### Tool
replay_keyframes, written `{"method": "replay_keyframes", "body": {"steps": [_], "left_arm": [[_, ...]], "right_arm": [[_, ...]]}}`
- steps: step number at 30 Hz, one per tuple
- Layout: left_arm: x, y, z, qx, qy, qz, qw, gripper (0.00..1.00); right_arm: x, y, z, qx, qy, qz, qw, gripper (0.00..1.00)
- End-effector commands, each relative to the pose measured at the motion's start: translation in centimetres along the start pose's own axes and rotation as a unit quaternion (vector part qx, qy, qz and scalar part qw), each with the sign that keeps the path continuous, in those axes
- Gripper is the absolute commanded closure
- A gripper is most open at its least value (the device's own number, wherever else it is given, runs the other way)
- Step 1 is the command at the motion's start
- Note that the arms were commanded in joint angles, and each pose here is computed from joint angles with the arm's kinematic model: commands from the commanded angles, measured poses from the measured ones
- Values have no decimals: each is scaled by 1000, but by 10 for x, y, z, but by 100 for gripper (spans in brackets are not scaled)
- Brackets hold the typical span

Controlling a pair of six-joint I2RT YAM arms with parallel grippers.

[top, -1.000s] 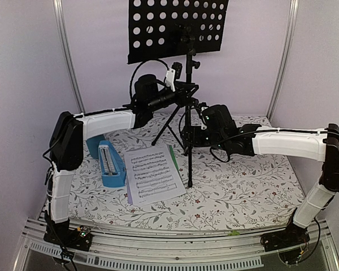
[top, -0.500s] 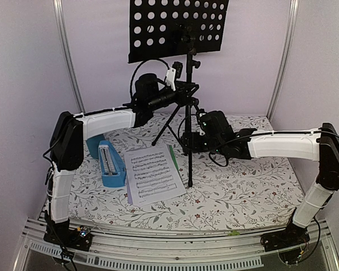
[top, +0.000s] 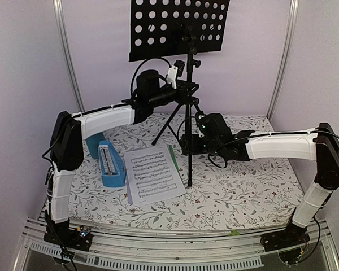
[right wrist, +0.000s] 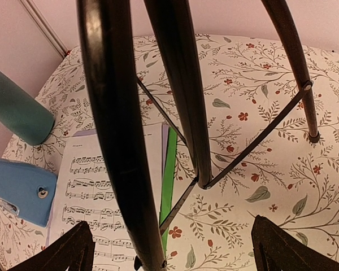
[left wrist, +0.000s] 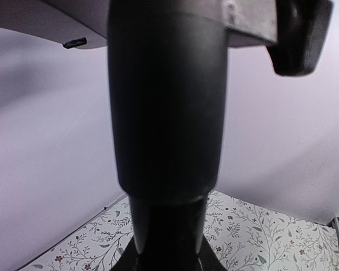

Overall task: Set up the instrument practice props
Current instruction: Place the music stand at the center of the board.

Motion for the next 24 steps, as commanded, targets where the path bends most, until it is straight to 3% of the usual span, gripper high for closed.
{"method": "replay_keyframes", "body": {"steps": [1, 24], "left_arm": [[2, -8, 7, 14, 5, -4, 1000, 80], [2, -5, 10, 10, 12, 8, 1000, 73]], "right_arm": [[4, 2, -4, -3, -3, 4, 1000, 1], [4, 3, -4, -12, -4, 8, 1000, 1]]}}
Point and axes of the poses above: each gripper's point midway between its finger pads, its own x axis out along the fingers, its own y axis along the line the jaws close on, z = x × y, the point moved 3 cm from there along -x, back along the fingers, and after that the axes turned 5 degrees about -x, right-handed, at the moved point
